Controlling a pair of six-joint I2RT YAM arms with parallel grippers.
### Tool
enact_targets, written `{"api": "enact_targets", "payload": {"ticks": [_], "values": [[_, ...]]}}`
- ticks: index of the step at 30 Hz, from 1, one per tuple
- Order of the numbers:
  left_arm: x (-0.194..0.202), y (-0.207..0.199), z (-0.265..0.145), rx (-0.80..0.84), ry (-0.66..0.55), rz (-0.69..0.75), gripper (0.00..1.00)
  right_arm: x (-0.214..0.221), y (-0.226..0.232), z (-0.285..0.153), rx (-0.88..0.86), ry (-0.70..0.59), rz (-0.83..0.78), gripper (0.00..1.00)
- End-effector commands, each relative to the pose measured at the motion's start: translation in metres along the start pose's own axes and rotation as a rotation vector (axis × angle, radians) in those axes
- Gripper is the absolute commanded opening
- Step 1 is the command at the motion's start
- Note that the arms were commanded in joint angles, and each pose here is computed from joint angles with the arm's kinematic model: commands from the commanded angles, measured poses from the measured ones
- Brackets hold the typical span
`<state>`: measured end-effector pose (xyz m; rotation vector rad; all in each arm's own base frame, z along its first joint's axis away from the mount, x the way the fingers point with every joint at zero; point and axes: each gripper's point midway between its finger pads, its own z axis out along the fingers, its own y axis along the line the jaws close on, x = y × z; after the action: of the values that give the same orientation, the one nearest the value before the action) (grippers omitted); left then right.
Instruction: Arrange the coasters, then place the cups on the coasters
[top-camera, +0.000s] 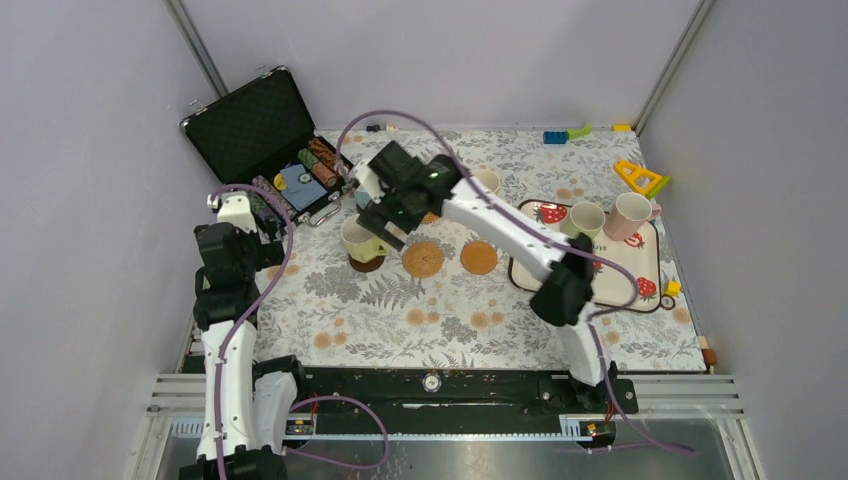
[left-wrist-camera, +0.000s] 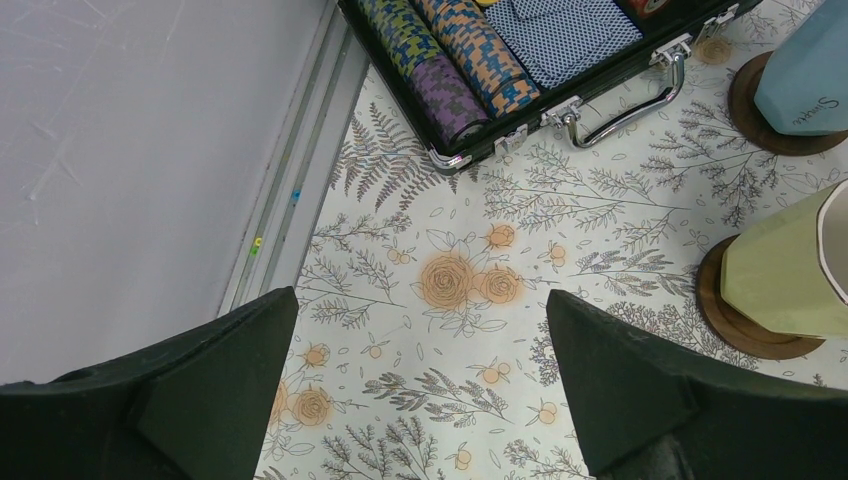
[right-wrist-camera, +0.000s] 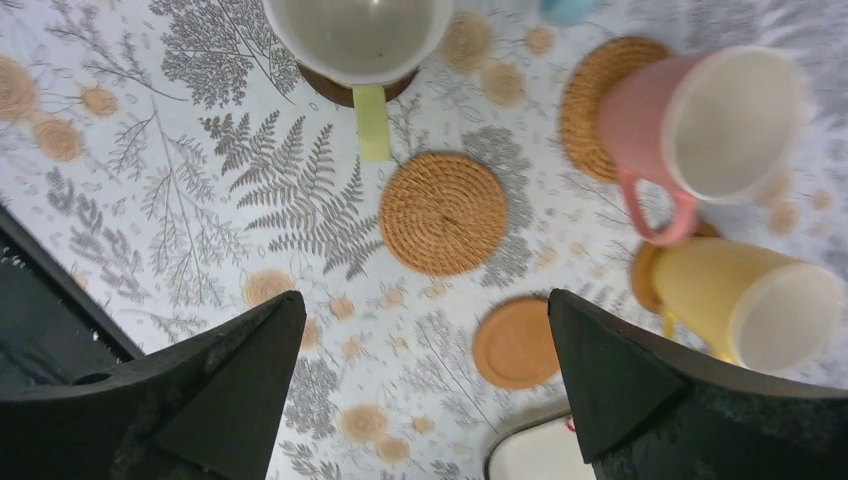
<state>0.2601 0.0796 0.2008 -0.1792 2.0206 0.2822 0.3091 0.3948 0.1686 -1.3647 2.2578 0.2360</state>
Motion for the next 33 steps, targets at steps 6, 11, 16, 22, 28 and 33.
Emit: {"api": "enact_targets", "payload": {"ticks": [6,11,16,22,28,33], "values": [[-0.019,0.001,-0.002,0.002,-0.08,-0.013,0.99,0.054,-0.139,-0.162,0.307,-0.219,0.178,1.0],[-0.018,-0.002,-0.002,0.015,-0.077,-0.013,0.99,0.144,-0.199,-0.164,0.437,-0.136,0.293,1.0],[-0.018,-0.005,-0.002,0.032,-0.079,-0.012,0.99,0.218,-0.233,-0.161,0.423,-0.064,0.295,1.0],[-0.017,-0.006,-0.001,0.04,-0.073,-0.01,0.99,0.282,-0.288,-0.162,0.41,0.068,0.237,1.0],[-0.017,-0.006,-0.001,0.04,-0.076,-0.008,0.99,0.297,-0.307,-0.153,0.314,0.1,0.085,1.0],[-0.017,-0.005,-0.001,0.037,-0.075,-0.007,0.99,0.29,-0.295,-0.14,0.156,0.082,0.003,1.0]]}}
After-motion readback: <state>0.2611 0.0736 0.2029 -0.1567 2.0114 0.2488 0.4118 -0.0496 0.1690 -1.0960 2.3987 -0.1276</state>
